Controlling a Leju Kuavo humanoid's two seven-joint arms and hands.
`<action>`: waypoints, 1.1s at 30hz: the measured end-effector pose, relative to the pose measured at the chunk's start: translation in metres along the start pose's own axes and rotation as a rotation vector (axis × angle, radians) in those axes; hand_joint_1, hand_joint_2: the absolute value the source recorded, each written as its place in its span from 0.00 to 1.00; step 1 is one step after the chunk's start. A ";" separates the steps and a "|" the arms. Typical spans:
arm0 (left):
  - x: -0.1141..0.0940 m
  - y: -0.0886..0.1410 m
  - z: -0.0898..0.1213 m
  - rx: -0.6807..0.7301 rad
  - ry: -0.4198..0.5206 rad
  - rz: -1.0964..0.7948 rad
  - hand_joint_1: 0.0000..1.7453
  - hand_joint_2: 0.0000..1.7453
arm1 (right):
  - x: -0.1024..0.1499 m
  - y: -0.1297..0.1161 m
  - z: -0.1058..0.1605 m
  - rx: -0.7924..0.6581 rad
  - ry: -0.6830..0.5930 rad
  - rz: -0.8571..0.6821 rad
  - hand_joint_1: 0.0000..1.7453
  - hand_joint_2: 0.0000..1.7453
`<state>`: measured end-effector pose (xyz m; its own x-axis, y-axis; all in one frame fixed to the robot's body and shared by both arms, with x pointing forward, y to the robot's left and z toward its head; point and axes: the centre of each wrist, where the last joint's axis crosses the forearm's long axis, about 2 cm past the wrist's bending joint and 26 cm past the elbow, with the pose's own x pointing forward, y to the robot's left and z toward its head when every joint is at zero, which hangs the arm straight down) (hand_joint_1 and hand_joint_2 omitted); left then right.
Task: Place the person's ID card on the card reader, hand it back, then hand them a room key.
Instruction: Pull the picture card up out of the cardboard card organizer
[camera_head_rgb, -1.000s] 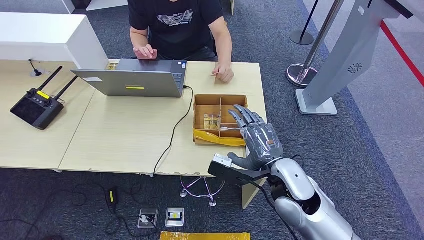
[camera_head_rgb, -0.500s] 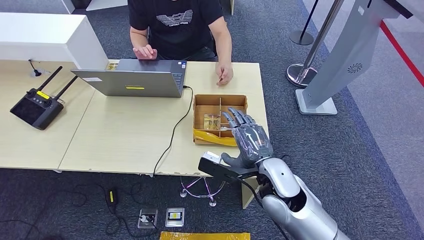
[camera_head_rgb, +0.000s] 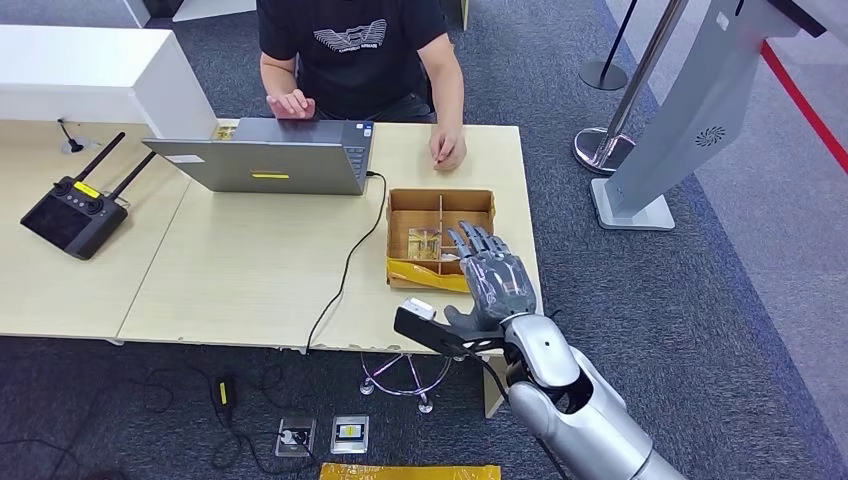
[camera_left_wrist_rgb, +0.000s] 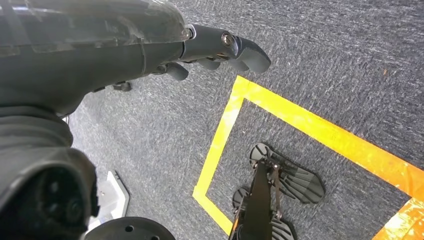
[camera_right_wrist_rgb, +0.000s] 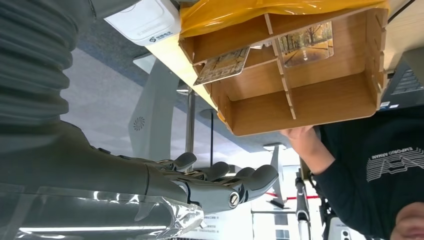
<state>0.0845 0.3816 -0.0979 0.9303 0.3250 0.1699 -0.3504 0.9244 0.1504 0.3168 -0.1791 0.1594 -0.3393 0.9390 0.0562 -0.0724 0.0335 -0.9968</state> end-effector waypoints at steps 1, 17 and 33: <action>0.000 0.000 0.000 0.000 0.000 0.000 0.00 0.00 | 0.000 0.001 -0.001 0.000 0.004 -0.001 0.00 1.00; 0.002 0.005 0.000 -0.008 -0.003 -0.008 0.00 0.00 | -0.002 -0.007 -0.029 -0.030 0.050 0.034 0.00 1.00; 0.002 0.006 0.000 -0.006 -0.004 -0.009 0.00 0.00 | -0.004 -0.005 -0.039 -0.004 0.077 0.023 0.00 1.00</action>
<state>0.0843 0.3880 -0.0969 0.9328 0.3161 0.1729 -0.3417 0.9284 0.1462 0.3547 -0.1697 0.1622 -0.2675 0.9631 0.0293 -0.0615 0.0133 -0.9980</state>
